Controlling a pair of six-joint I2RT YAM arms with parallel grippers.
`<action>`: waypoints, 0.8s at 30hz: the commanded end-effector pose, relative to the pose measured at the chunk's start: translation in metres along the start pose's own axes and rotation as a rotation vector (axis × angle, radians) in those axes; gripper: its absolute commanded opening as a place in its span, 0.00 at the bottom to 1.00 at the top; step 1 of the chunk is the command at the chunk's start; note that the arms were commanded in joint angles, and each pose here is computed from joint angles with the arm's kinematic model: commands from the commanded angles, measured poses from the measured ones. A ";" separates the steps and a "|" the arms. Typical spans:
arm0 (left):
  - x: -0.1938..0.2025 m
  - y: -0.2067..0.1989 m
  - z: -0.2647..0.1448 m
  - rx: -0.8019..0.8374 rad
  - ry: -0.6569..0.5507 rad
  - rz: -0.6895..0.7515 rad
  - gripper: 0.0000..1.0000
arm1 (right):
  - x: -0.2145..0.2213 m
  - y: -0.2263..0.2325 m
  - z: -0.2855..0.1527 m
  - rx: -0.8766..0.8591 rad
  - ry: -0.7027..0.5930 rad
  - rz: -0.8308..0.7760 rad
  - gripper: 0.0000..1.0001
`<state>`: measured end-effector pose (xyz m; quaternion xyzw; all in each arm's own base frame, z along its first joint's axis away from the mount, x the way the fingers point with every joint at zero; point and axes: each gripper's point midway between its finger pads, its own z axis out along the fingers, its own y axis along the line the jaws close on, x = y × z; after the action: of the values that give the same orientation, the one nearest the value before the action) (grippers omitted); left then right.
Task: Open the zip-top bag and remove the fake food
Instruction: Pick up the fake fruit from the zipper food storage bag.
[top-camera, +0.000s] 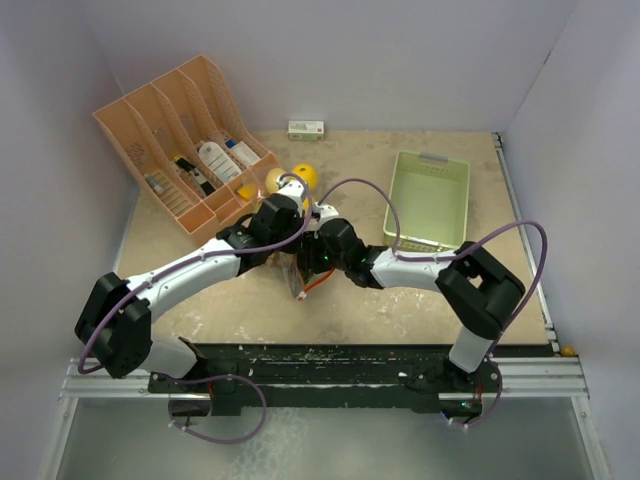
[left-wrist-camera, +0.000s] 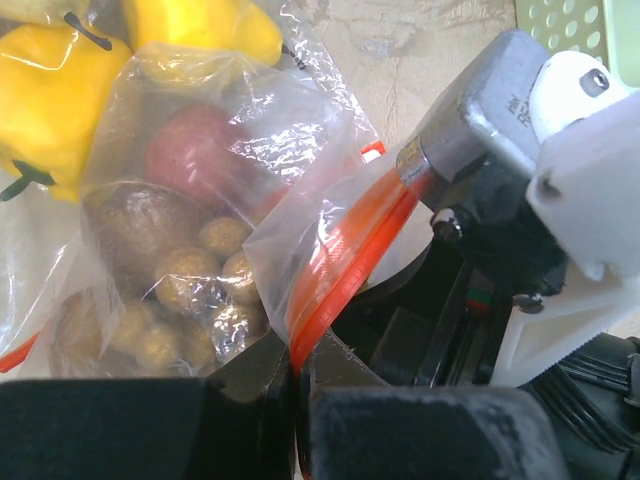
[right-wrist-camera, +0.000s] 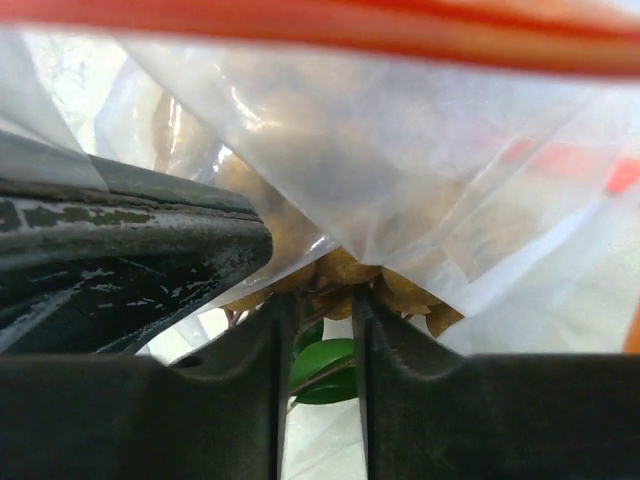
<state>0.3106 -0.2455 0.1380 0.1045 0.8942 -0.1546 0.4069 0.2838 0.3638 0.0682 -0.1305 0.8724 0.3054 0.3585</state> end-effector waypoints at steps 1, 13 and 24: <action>-0.021 -0.009 -0.006 0.035 -0.080 -0.026 0.03 | -0.016 0.013 0.003 -0.037 -0.035 -0.008 0.22; -0.012 0.005 0.002 -0.031 -0.088 -0.029 0.09 | -0.033 0.026 -0.032 -0.085 -0.099 0.021 0.00; -0.006 0.015 0.004 -0.064 -0.109 -0.040 0.67 | -0.059 0.010 -0.071 0.013 -0.194 -0.015 0.00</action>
<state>0.3203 -0.2361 0.1299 0.0800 0.8864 -0.1337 0.4359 0.2718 0.3410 0.1323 -0.1191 0.8485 0.3234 0.4015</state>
